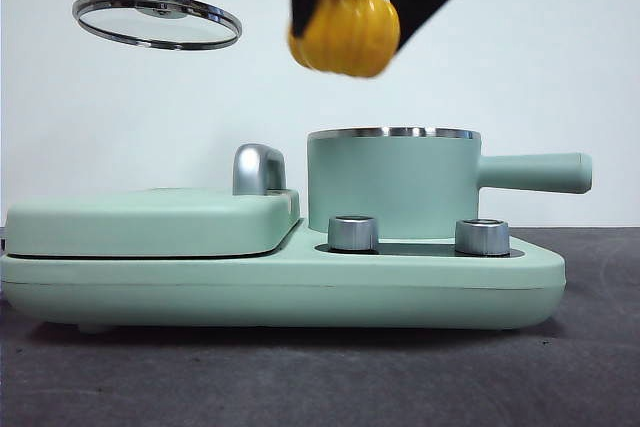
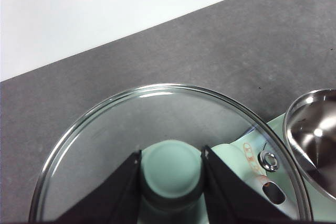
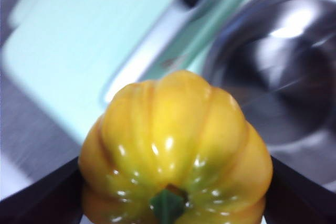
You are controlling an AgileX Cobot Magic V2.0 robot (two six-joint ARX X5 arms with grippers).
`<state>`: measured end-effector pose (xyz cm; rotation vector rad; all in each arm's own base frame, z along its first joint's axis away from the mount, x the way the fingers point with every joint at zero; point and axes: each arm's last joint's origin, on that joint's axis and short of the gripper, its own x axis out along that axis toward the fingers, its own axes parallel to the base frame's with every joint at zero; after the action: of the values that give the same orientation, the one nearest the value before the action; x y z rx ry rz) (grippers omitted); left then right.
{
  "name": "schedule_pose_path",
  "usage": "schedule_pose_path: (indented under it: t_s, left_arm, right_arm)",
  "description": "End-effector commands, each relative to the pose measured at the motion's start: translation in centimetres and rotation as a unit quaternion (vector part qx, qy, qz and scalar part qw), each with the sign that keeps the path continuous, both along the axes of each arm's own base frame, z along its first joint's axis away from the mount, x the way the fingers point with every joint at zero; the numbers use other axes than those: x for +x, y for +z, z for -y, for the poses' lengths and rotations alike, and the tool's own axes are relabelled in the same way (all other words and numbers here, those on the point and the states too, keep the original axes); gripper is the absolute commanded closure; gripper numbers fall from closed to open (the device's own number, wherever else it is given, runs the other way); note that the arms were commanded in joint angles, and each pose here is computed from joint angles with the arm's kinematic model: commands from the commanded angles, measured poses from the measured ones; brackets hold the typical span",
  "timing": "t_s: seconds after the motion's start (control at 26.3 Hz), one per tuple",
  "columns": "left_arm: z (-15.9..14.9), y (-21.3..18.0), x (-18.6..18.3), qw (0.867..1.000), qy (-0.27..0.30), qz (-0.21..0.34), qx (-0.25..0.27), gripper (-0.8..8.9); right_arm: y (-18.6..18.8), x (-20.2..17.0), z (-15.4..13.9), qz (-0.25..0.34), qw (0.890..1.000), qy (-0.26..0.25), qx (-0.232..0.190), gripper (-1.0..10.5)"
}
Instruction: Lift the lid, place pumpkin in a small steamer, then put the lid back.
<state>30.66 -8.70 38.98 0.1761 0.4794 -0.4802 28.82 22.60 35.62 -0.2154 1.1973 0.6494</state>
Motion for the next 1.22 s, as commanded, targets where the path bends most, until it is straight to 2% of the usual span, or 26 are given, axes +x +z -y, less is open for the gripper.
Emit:
schedule_pose_path:
  t_s: [0.04,0.23,0.46,0.57,0.68,0.8,1.06,1.22]
  left_arm:
    - [0.0,1.6,-0.3,0.999,0.001,0.028,-0.018,7.91]
    - [0.0,1.6,-0.3,0.999,0.001,0.028,-0.018,7.91]
    - [0.0,1.6,-0.3,0.999,0.001,0.029,-0.018,7.91]
    - [0.0,1.6,-0.2,0.999,0.001,0.029,-0.018,7.91]
    - [0.0,1.6,-0.2,0.999,0.001,0.03,-0.018,7.91]
    - [0.0,1.6,-0.2,0.999,0.001,0.03,-0.018,7.91]
    - [0.0,1.6,-0.3,0.999,0.002,0.028,-0.019,7.91]
    - [0.0,1.6,-0.3,0.999,0.002,0.027,-0.02,7.91]
  right_arm:
    - [-0.8,2.4,0.2,0.007,1.0,0.005,-0.011,6.3]
    - [-3.0,5.9,1.4,-0.008,0.999,-0.018,-0.027,6.3]
    - [-5.6,7.9,2.0,-0.033,0.998,-0.036,-0.043,6.3]
    - [-6.4,8.1,1.7,-0.03,0.997,-0.027,-0.063,6.3]
    - [-7.3,8.1,0.7,-0.015,0.994,-0.022,-0.107,6.3]
    - [-8.5,8.1,-0.3,-0.021,0.993,-0.012,-0.115,6.3]
    - [-9.7,8.5,-0.6,-0.038,0.992,-0.014,-0.123,6.3]
    - [-9.8,8.6,-0.3,-0.043,0.992,-0.018,-0.121,5.8]
